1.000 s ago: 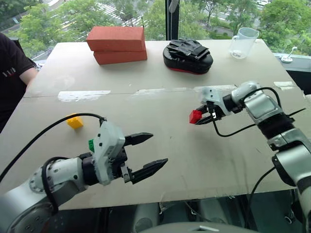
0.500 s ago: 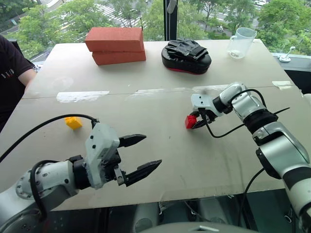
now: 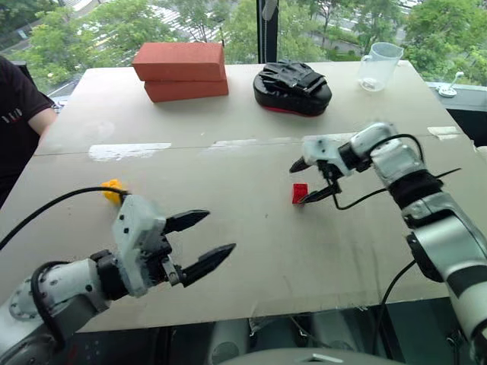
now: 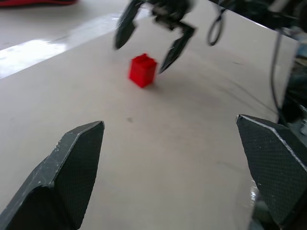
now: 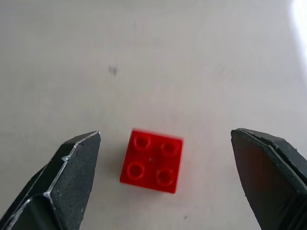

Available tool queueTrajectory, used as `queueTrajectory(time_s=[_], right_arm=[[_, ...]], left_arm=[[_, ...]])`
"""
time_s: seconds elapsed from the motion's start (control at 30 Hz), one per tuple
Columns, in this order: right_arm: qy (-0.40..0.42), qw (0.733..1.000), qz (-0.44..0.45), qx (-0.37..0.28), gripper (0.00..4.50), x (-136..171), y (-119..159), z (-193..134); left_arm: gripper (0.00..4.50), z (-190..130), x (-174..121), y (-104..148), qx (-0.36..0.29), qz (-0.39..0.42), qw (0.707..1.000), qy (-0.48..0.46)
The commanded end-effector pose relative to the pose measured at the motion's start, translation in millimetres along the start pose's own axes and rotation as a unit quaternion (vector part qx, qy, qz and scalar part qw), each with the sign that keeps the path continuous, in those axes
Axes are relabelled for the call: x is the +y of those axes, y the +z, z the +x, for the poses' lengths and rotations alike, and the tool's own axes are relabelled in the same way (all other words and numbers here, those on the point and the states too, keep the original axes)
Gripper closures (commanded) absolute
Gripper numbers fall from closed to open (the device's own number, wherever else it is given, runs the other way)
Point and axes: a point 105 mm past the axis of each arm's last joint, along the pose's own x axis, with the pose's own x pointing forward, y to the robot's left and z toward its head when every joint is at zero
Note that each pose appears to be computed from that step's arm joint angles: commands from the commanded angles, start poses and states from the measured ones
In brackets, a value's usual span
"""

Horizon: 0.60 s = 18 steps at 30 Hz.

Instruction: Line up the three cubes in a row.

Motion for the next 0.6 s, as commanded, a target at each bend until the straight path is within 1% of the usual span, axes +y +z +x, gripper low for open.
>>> queueTrajectory(time_s=[0.03, 0.07, 0.1, 0.17, 0.23, 0.3, 0.4, 0.53, 0.6], right_arm=[[-0.036, 0.991, -0.019, -0.127, 0.04, 17, 40, -22], [-0.059, 0.982, -0.016, -0.179, 0.04, 27, 51, -29], [-0.069, 0.975, -0.008, -0.212, 0.04, 38, 58, -34], [-0.087, 0.964, 0.007, -0.252, 0.04, 53, 67, -39], [-0.083, 0.962, -0.004, -0.259, 0.04, 72, 69, -39], [-0.078, 0.962, -0.013, -0.260, 0.04, 82, 71, -39], [-0.067, 0.965, -0.015, -0.254, 0.04, 90, 69, -38], [-0.056, 0.969, -0.020, -0.238, 0.04, 95, 64, -40], [-0.053, 0.970, -0.023, -0.235, 0.04, 95, 64, -40]], left_arm=[[0.00, -18, 44, -8, 0.000, -0.001, 0.988, 0.154], [0.00, -23, 56, -13, 0.003, -0.014, 0.979, 0.205], [0.00, -26, 65, -16, 0.001, -0.025, 0.970, 0.241], [0.00, -28, 77, -19, -0.001, -0.038, 0.953, 0.301], [0.00, -26, 85, -21, -0.012, -0.058, 0.936, 0.348], [0.00, -26, 91, -23, -0.012, -0.068, 0.923, 0.379], [0.00, -23, 96, -31, 0.006, -0.074, 0.909, 0.410], [0.00, -13, 97, -51, 0.032, -0.111, 0.892, 0.436], [0.00, -10, 97, -56, 0.037, -0.118, 0.892, 0.434]])
